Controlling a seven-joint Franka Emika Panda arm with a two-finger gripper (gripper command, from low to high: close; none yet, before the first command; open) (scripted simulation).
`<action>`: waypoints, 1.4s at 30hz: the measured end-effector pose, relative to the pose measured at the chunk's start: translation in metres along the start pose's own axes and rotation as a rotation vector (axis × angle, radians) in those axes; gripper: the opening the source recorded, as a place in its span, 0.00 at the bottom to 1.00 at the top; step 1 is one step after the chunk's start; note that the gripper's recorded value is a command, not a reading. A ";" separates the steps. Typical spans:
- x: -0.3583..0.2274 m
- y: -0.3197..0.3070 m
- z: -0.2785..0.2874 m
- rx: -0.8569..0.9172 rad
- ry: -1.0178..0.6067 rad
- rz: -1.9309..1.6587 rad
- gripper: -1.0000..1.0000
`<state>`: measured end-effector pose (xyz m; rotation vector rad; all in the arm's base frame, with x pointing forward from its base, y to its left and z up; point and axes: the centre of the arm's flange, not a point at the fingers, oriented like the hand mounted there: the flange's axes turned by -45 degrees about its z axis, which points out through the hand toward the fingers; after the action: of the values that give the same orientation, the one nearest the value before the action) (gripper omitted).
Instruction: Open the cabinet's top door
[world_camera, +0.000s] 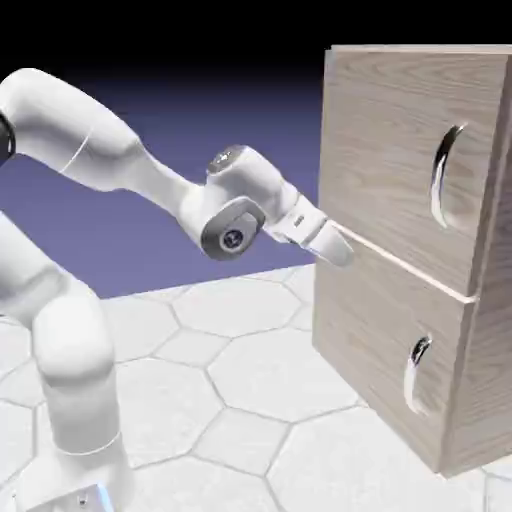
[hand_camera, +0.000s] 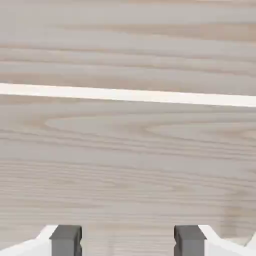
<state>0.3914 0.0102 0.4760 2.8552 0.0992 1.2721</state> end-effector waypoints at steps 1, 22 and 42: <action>0.005 -0.002 -0.004 0.001 0.015 -0.004 0.50; 0.073 -0.003 -0.082 0.005 0.335 -0.040 0.50; 0.083 0.058 -0.105 0.006 0.589 -0.010 0.50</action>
<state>0.3720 -0.0434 0.6099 2.3780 0.1201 2.0583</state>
